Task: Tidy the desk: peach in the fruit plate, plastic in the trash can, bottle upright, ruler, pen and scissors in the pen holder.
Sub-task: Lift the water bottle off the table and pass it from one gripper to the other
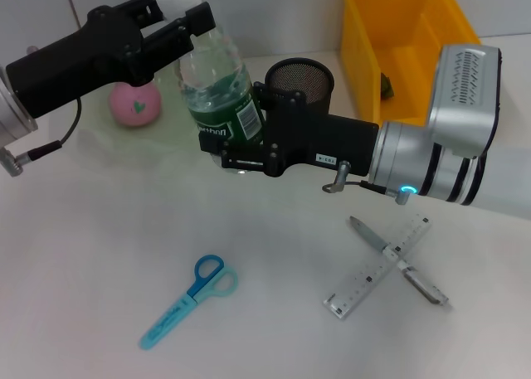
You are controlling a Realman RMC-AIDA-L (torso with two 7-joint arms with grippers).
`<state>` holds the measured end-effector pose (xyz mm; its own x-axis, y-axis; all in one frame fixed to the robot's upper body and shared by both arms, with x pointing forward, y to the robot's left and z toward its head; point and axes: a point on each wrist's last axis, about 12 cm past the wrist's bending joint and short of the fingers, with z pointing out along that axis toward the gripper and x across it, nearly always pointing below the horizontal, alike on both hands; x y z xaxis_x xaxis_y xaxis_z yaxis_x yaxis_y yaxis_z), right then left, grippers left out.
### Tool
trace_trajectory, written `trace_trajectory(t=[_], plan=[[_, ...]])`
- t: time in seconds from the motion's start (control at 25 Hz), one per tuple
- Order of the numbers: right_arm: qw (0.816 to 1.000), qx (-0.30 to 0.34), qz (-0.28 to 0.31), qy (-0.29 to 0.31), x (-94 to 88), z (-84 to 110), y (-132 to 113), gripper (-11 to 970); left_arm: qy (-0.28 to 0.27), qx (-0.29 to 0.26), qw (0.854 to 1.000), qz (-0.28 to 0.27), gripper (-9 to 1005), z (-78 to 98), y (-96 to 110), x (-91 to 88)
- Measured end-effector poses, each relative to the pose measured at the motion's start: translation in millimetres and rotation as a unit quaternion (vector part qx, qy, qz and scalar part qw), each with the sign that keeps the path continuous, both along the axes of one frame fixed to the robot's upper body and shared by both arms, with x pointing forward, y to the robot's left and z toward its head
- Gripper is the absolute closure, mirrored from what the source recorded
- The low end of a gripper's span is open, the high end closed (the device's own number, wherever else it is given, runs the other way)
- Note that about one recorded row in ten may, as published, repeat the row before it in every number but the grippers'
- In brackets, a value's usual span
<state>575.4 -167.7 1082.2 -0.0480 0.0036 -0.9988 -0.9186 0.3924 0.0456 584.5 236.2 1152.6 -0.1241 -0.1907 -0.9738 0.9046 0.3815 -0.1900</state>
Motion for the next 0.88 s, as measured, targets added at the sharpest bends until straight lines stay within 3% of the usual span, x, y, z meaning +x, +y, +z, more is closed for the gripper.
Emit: trace_trajectory(t=[0.88], plan=[[1.000,0.003,0.014,-0.008,1.2,4.8,3.6,159,0.003,-0.002,1.000,0.001,551,-0.3,1.3,-0.6]])
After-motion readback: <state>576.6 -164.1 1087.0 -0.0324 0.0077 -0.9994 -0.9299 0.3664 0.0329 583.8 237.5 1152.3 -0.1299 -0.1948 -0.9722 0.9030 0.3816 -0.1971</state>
